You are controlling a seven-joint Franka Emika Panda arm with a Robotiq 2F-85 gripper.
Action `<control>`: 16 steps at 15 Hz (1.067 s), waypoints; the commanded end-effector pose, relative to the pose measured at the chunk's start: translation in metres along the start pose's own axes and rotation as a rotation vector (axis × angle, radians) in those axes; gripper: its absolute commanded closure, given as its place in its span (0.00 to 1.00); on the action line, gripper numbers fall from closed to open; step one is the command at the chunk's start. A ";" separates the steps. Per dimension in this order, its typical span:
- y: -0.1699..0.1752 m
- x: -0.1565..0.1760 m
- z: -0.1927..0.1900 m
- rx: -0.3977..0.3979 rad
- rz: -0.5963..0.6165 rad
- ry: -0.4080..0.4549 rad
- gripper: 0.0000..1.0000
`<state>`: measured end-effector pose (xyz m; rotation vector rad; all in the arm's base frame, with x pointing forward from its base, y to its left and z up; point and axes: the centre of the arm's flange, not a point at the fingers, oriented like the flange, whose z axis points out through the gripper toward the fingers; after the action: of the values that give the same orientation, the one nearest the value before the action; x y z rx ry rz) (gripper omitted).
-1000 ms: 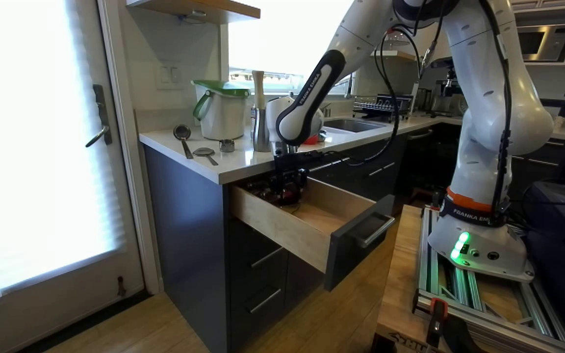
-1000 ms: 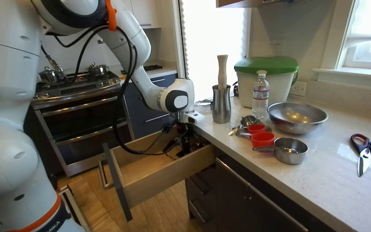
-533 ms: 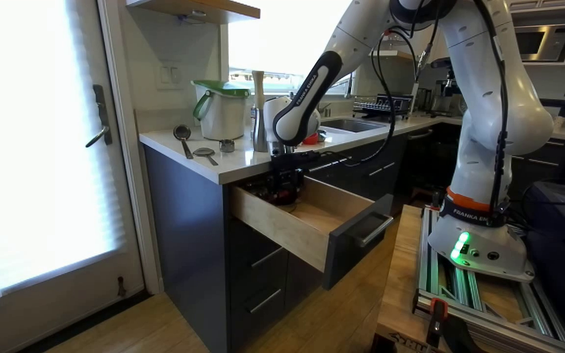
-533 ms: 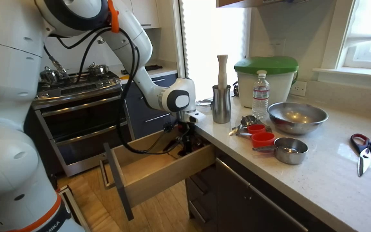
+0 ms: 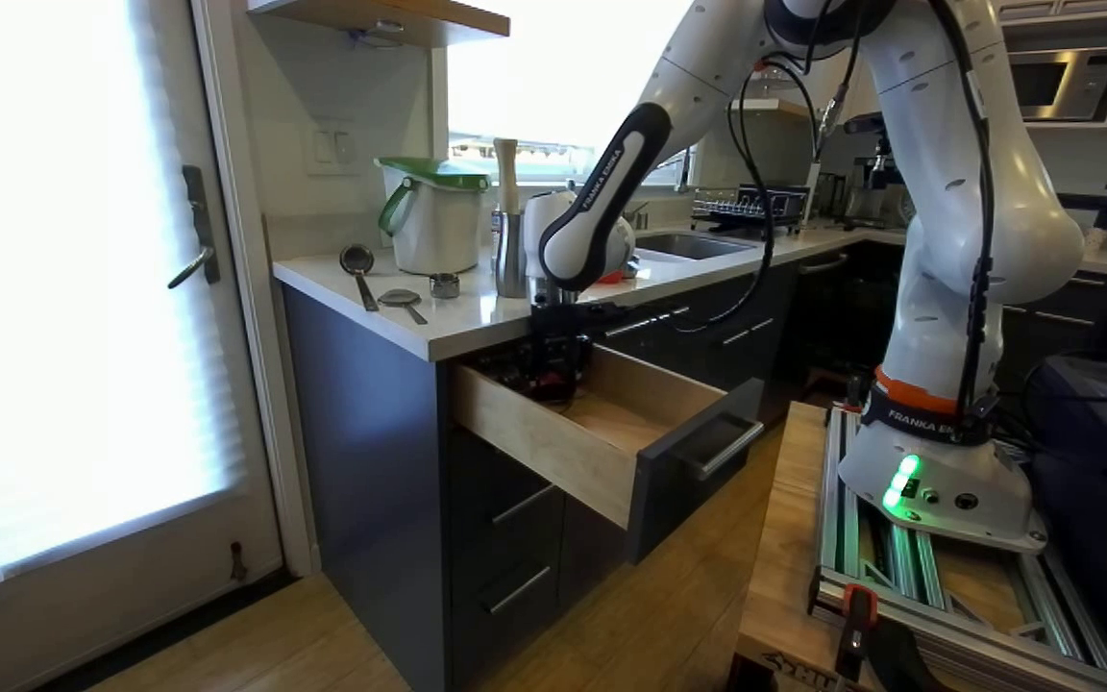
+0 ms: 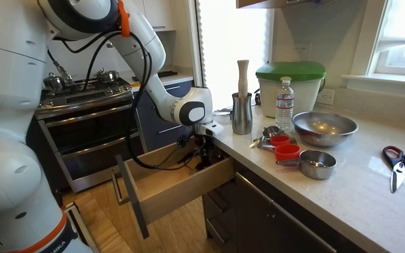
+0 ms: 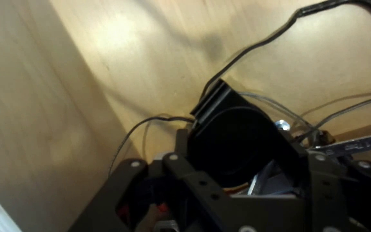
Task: Pick up the black object from the left side of the counter and put it in the open drawer
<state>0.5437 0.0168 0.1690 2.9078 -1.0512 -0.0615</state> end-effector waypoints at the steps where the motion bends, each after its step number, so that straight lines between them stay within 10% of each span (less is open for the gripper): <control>1: 0.002 0.018 0.019 0.066 0.043 0.048 0.58; 16: 0.041 0.025 0.013 0.154 0.149 0.177 0.58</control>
<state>0.5322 -0.0029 0.1666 2.9222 -1.2312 0.2122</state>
